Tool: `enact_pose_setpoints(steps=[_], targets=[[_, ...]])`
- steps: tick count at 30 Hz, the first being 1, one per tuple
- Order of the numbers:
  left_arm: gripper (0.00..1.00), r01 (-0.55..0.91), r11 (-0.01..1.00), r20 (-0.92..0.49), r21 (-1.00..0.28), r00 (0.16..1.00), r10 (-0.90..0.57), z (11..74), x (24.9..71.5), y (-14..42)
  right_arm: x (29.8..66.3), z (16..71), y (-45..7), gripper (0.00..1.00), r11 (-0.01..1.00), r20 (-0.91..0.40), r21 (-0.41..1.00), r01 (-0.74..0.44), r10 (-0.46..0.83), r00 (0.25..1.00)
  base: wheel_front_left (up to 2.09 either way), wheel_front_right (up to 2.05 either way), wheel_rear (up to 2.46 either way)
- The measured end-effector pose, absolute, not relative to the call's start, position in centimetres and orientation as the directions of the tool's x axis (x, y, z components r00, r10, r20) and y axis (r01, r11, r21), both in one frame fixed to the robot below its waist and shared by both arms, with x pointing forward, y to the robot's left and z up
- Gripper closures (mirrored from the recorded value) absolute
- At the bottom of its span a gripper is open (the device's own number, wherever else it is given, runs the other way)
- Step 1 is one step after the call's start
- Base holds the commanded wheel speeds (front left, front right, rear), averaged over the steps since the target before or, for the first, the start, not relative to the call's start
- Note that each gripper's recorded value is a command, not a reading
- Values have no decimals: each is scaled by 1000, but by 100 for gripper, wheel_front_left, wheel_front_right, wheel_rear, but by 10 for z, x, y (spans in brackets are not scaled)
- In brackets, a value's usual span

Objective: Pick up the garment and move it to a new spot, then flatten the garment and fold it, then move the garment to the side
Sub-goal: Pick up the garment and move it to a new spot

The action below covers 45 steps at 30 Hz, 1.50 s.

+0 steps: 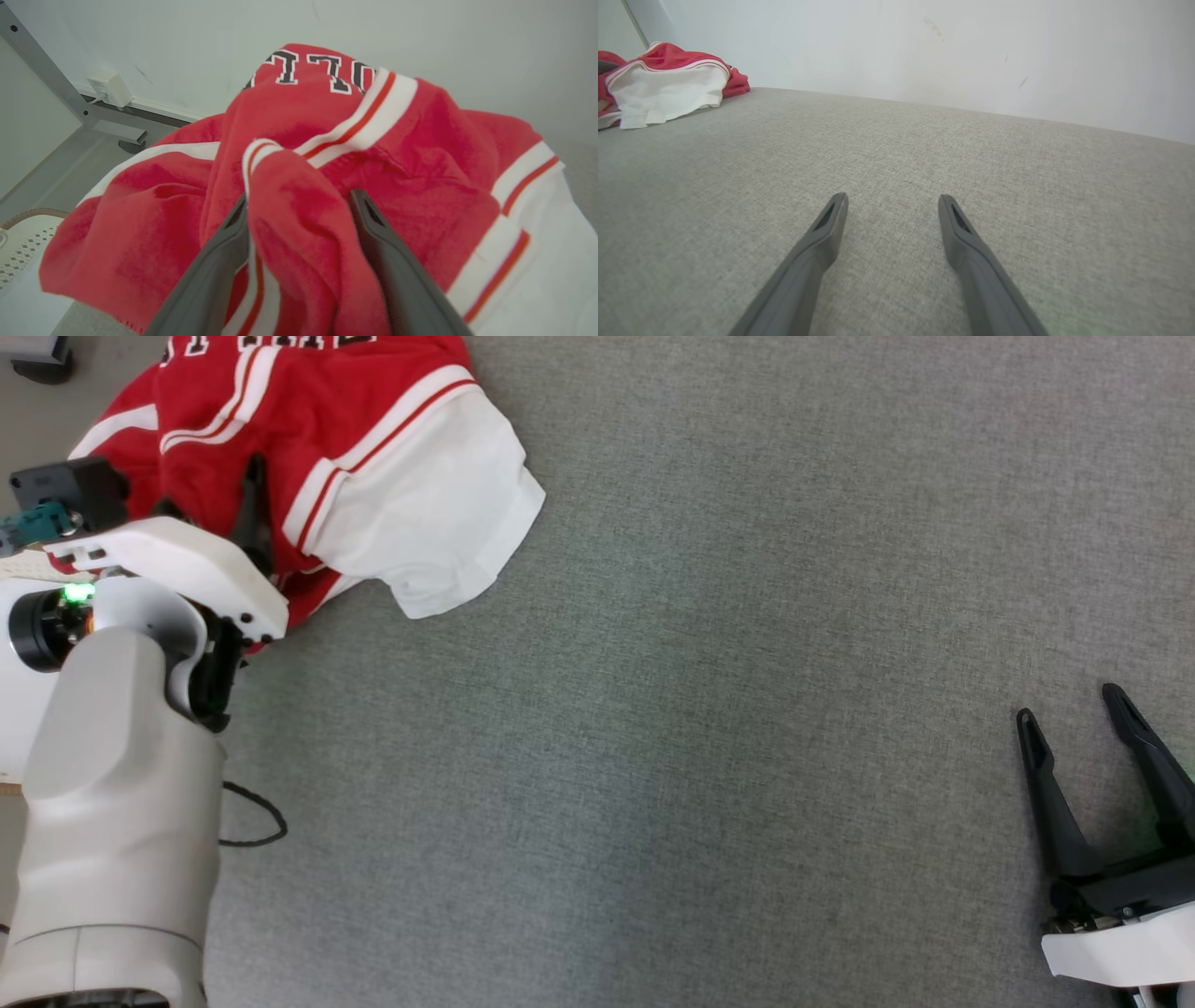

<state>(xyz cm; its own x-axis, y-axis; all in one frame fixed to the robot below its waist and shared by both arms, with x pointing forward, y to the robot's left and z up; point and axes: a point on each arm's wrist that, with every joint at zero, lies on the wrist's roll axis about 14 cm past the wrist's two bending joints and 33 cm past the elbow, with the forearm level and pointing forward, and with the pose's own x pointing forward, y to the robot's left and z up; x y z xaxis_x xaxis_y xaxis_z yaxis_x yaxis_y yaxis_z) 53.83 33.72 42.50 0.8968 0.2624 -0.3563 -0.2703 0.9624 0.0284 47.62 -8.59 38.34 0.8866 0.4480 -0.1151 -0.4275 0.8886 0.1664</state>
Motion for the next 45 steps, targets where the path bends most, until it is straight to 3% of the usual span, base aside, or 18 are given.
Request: enact_pose_setpoints(steps=[1, 2, 3, 4, 11, 20, 30, 38, 45], targets=[[0, -266, 964, -364, 26, 895, 257, 422, 539, 336, 476, 384, -87, 0, 889, -115, 165, -426, 446, 887, 0, 0, 0], [24, -262, 965, -370, 22, 894, 252, 420, 540, 334, 476, 384, -88, 0, 891, -115, 164, -424, 445, 888, 0, 0, 0], [81, -259, 966, -374, 17, 894, 246, 419, 541, 332, 476, 385, -89, 0, 892, -114, 163, -422, 441, 890, 0, 0, 0], [100, -250, 968, -380, 17, 894, 238, 418, 541, 330, 476, 386, -89, 0, 894, -112, 161, -419, 439, 892, 0, 0, 0], [100, -234, 972, -299, 14, 927, 227, 447, 546, 332, 470, 395, -97, 0, 909, -112, 151, -389, 407, 907, 0, 0, 0], [100, -183, 982, -20, 39, 983, 184, 566, 556, 330, 438, 416, -97, 0, 917, -116, 175, -360, 382, 917, 0, 0, 0], [100, -45, 994, 218, 97, 976, 23, 707, 534, 284, 406, 463, -109, 0, 934, -22, 199, -298, 308, 951, 0, 0, 0], [100, 206, 970, 257, 129, 938, -233, 754, 503, 198, 382, 480, -131, 0, 952, 15, 204, -227, 229, 973, 0, 0, 0], [100, 479, 876, 163, 64, 861, -483, 731, 478, 112, 370, 488, -148, 0, 963, 37, 211, -169, 165, 986, 0, 0, 0]])
